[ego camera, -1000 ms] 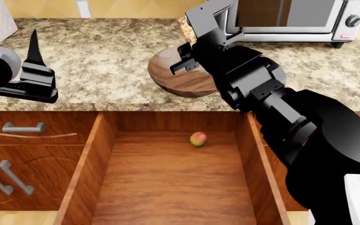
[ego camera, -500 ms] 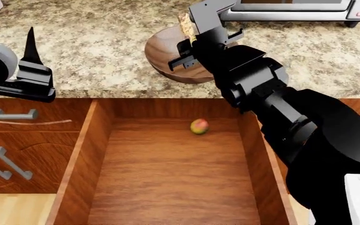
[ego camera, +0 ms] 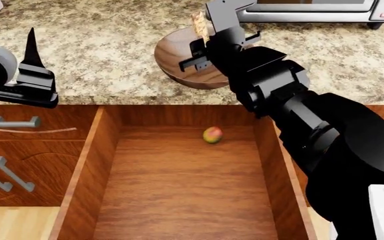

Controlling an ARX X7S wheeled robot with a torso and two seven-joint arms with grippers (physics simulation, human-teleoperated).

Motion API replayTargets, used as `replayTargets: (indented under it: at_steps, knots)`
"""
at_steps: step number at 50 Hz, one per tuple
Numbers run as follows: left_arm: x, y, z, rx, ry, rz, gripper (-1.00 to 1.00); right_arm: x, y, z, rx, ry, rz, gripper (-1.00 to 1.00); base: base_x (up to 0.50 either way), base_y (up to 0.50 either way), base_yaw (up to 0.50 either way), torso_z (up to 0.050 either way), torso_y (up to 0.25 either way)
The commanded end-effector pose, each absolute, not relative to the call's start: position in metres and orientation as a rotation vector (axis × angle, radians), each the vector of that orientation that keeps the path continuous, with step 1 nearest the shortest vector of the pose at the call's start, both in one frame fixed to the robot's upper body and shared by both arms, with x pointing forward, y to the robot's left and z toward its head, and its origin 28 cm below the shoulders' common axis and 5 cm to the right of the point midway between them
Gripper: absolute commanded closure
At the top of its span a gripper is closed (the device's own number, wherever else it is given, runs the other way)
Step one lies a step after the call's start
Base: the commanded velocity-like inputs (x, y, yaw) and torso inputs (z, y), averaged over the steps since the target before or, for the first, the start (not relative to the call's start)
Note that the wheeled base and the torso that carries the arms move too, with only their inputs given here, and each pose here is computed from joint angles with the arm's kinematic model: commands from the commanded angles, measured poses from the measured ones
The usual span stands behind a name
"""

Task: Place the bar in the bowl and close the drawer.

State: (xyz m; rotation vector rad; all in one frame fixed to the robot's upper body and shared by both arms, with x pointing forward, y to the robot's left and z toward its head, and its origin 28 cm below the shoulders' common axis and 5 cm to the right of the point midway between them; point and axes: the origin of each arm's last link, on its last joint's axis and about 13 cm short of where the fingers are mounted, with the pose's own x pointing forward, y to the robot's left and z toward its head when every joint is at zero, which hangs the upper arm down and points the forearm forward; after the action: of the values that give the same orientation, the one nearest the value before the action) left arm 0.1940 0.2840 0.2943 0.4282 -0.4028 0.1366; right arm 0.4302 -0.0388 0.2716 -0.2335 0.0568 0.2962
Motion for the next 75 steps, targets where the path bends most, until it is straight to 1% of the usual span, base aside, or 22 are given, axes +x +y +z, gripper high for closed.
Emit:
replayTargets:
  at_steps: [1, 8, 17, 18, 38, 45, 52, 58, 61, 69, 75]
  knots:
    - [0.195, 0.284, 0.294, 0.427, -0.401, 0.140, -1.00, 0.430, -0.039, 0.270, -0.252, 0.072, 0.299, 1.00, 0.00, 0.00, 0.00, 0.000, 0.000]
    - [0.195, 0.283, 0.293, 0.428, -0.399, 0.139, -1.00, 0.429, -0.040, 0.269, -0.259, 0.106, 0.302, 1.00, 0.00, 0.00, 0.00, 0.000, 0.000]
    - [0.196, 0.283, 0.292, 0.429, -0.396, 0.138, -1.00, 0.429, -0.039, 0.272, -0.243, 0.091, 0.300, 1.00, 0.00, 0.00, 0.00, 0.000, 0.000]
    - [0.196, 0.283, 0.292, 0.429, -0.396, 0.138, -1.00, 0.429, -0.039, 0.272, -0.242, 0.090, 0.299, -1.00, 0.00, 0.00, 0.00, 0.000, 0.000]
    - [0.196, 0.283, 0.293, 0.432, -0.396, 0.139, -1.00, 0.430, -0.040, 0.272, -0.239, 0.082, 0.297, -1.00, 0.00, 0.00, 0.00, 0.000, 0.000]
    - [0.195, 0.283, 0.294, 0.430, -0.399, 0.139, -1.00, 0.430, -0.040, 0.279, -0.232, 0.050, 0.298, -1.00, 0.00, 0.00, 0.00, 0.000, 0.000]
    - [0.194, 0.283, 0.293, 0.434, -0.405, 0.136, -1.00, 0.432, -0.038, 0.294, -0.204, -0.056, 0.287, -1.00, 0.00, 0.00, 0.00, 0.000, 0.000]
    - [0.195, 0.282, 0.291, 0.418, -0.407, 0.125, -1.00, 0.433, -0.033, 0.314, -0.174, -0.273, 0.256, -1.00, 0.00, 0.00, 0.00, 0.000, 0.068]
    - [0.194, 0.283, 0.291, 0.411, -0.405, 0.127, -1.00, 0.432, -0.032, 0.322, -0.140, -0.341, 0.244, -1.00, 0.00, 0.00, 0.00, 0.000, 0.250]
    - [0.192, 0.283, 0.291, 0.401, -0.398, 0.129, -1.00, 0.429, -0.029, 0.338, -0.086, -0.419, 0.232, -1.00, 0.00, 0.00, 0.00, 0.000, 0.250]
    - [0.193, 0.283, 0.290, 0.397, -0.392, 0.127, -1.00, 0.385, -0.045, 0.334, -0.048, -0.432, 0.207, -1.00, 0.00, 0.00, 0.00, 0.000, 0.250]
